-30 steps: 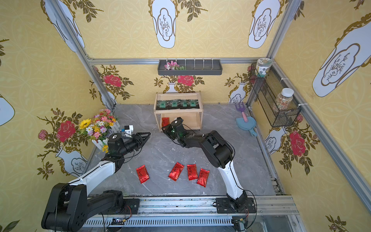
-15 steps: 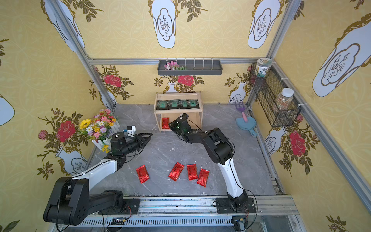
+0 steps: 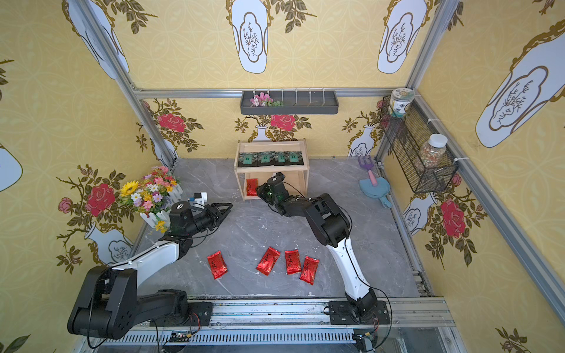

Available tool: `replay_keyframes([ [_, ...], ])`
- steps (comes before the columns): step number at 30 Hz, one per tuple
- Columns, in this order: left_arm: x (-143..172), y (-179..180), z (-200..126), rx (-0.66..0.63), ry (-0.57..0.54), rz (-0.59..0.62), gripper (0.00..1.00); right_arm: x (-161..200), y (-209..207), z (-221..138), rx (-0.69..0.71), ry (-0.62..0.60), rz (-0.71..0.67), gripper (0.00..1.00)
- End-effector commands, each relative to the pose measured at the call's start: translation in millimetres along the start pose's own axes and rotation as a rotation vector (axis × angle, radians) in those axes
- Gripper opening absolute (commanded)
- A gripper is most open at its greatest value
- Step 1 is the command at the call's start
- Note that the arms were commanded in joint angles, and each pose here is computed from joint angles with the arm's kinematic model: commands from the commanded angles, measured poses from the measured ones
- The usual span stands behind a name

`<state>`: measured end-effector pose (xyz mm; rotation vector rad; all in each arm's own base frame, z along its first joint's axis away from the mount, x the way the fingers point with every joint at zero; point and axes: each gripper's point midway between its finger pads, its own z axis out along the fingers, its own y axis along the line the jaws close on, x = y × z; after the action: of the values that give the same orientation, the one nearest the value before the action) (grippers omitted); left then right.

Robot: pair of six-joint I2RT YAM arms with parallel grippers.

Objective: Place the tea bags on the shelf by color
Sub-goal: Place the tea bag on the shelf.

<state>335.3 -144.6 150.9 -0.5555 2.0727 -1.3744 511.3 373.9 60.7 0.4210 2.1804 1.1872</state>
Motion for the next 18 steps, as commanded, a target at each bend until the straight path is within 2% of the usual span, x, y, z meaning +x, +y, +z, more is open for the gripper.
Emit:
replay_keyframes([
  [1, -0.1, 0.2, 0.8, 0.006, -0.003, 0.012, 0.43, -1.2, 4.7, 3.7, -0.019, -0.001, 0.005, 0.27],
  [18, 1.3, 3.3, 2.3, 0.004, 0.005, 0.003, 0.44, -0.1, 2.9, 15.8, -0.020, 0.021, 0.017, 0.27],
])
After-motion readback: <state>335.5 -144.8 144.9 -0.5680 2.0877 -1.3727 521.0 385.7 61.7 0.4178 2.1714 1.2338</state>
